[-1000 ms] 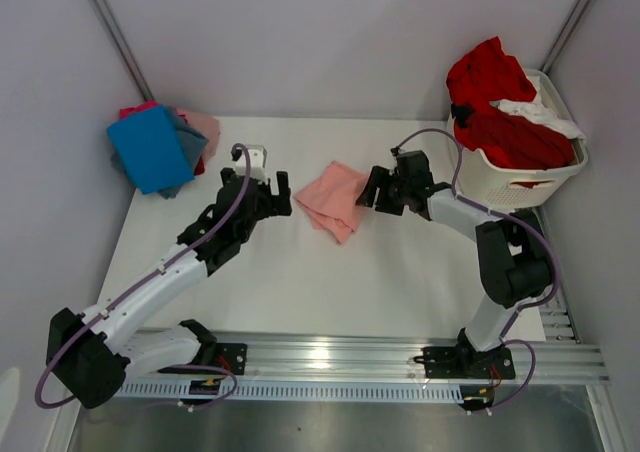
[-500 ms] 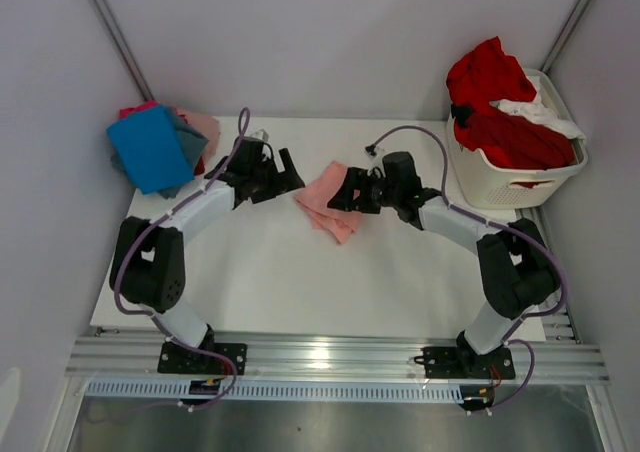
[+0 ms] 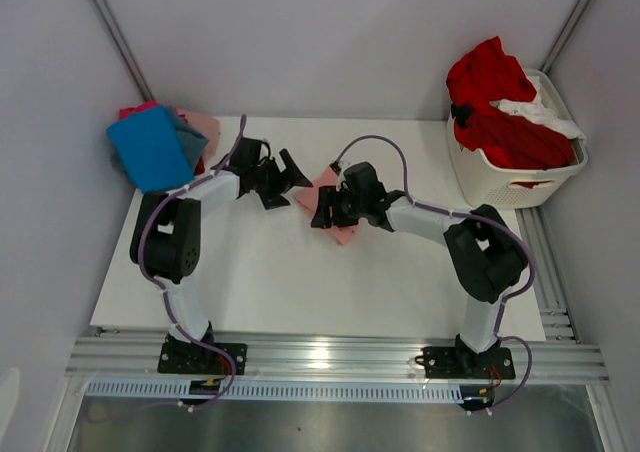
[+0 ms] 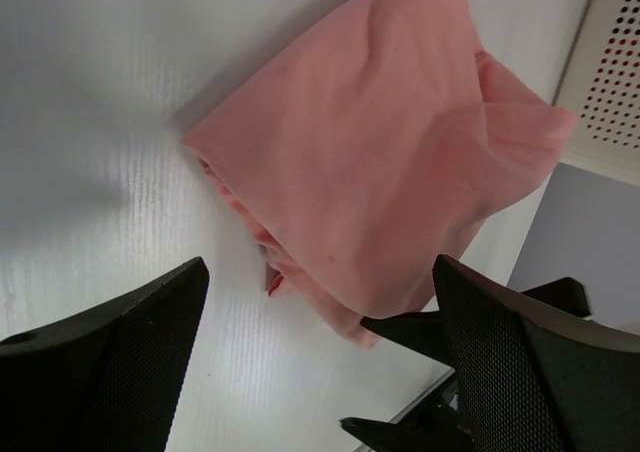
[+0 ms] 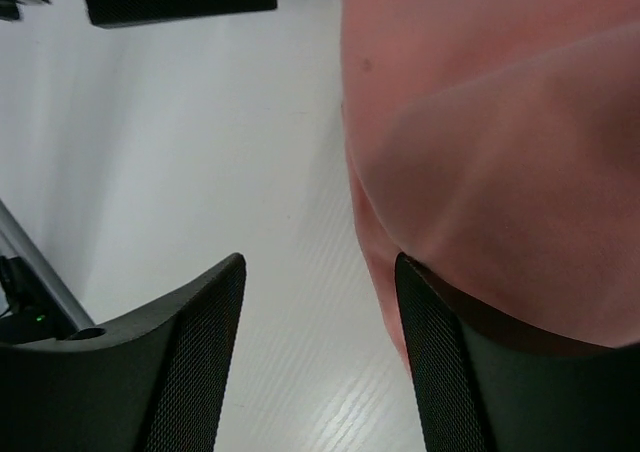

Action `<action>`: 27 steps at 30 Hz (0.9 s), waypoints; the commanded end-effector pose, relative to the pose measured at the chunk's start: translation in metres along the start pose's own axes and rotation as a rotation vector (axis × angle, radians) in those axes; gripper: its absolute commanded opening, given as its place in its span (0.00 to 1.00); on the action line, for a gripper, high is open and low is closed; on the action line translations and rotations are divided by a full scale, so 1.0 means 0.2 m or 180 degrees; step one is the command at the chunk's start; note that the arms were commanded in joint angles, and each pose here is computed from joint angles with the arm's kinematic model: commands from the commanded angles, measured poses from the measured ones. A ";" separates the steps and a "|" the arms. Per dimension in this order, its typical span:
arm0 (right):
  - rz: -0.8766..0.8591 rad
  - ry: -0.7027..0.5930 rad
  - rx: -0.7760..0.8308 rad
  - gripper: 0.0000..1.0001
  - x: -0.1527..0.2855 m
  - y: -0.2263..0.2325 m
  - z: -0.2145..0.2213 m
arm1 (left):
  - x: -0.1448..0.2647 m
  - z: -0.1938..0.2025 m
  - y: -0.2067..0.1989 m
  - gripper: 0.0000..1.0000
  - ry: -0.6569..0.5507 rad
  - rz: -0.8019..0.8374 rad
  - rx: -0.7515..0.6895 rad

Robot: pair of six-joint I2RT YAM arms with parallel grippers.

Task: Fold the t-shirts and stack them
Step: Flatten out the tshirt

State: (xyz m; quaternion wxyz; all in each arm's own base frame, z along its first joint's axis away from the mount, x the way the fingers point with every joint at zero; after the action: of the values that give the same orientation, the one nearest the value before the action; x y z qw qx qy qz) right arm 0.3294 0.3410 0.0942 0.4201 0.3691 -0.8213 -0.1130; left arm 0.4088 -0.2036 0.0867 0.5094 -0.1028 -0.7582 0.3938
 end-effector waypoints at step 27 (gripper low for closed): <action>0.1295 -0.0125 0.1735 0.55 0.07 0.07 0.09 | 0.15 -0.06 0.00 0.97 -0.0293 0.0703 0.0334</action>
State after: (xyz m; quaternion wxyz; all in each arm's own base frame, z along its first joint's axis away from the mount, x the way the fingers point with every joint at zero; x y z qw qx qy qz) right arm 0.3029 0.3452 0.0627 0.3659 0.2878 -0.8745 0.1363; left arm 0.3948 -0.1754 0.0734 0.4790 -0.0935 -0.7325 0.4747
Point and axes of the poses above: each gripper's point midway between its finger pads, its own x axis back along the fingers, its own y axis along the line the jaws close on, z = x × y, the point moved 1 cm from there along x, back along the fingers, and after that the axes turned 5 degrees about x, right-handed, at the moved point
